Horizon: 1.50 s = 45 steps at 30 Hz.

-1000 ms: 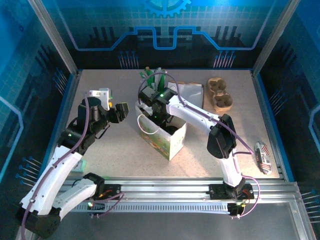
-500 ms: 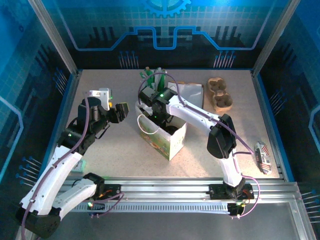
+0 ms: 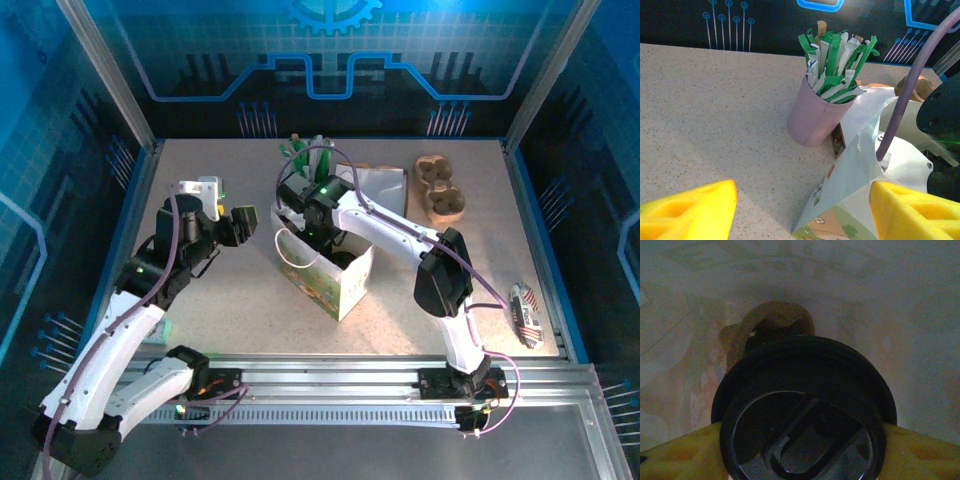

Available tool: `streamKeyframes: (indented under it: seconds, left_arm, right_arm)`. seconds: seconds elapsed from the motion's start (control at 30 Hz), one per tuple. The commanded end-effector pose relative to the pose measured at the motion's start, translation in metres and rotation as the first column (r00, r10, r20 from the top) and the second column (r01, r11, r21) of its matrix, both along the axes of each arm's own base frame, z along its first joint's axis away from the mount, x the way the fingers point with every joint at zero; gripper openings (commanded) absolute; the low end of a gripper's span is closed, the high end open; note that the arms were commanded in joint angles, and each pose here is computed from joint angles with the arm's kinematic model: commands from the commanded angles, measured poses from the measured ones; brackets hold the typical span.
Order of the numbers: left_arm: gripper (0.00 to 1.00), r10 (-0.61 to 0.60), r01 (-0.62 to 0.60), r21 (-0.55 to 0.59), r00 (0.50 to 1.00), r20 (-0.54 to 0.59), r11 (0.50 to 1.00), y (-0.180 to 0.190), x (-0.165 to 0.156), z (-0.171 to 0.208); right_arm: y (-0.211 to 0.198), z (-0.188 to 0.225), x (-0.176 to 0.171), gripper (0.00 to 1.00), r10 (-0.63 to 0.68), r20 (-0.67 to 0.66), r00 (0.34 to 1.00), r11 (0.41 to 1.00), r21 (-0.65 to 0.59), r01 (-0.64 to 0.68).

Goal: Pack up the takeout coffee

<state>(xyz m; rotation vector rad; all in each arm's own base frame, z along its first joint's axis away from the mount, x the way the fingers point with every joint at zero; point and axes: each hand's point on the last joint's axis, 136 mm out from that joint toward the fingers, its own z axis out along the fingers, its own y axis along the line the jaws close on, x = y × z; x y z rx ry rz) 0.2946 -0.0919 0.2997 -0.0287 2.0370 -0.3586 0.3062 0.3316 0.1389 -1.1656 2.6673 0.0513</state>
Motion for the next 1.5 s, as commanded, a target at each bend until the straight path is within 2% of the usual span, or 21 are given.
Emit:
streamKeyframes:
  seconds: [0.0, 1.47]
  left_arm:
    - [0.71, 0.009, -0.009, 0.002, 1.0, 0.014, 1.0, 0.002, 0.003, 0.0]
    - [0.72, 0.01, -0.01, 0.003, 1.0, 0.014, 1.0, 0.003, 0.002, 0.0]
  right_arm:
    - [-0.015, -0.035, -0.009, 0.66, -0.007, -0.066, 0.998, 0.993, -0.122, -0.001]
    - [-0.015, -0.012, -0.008, 0.89, 0.013, -0.013, 1.0, 0.992, -0.122, -0.014]
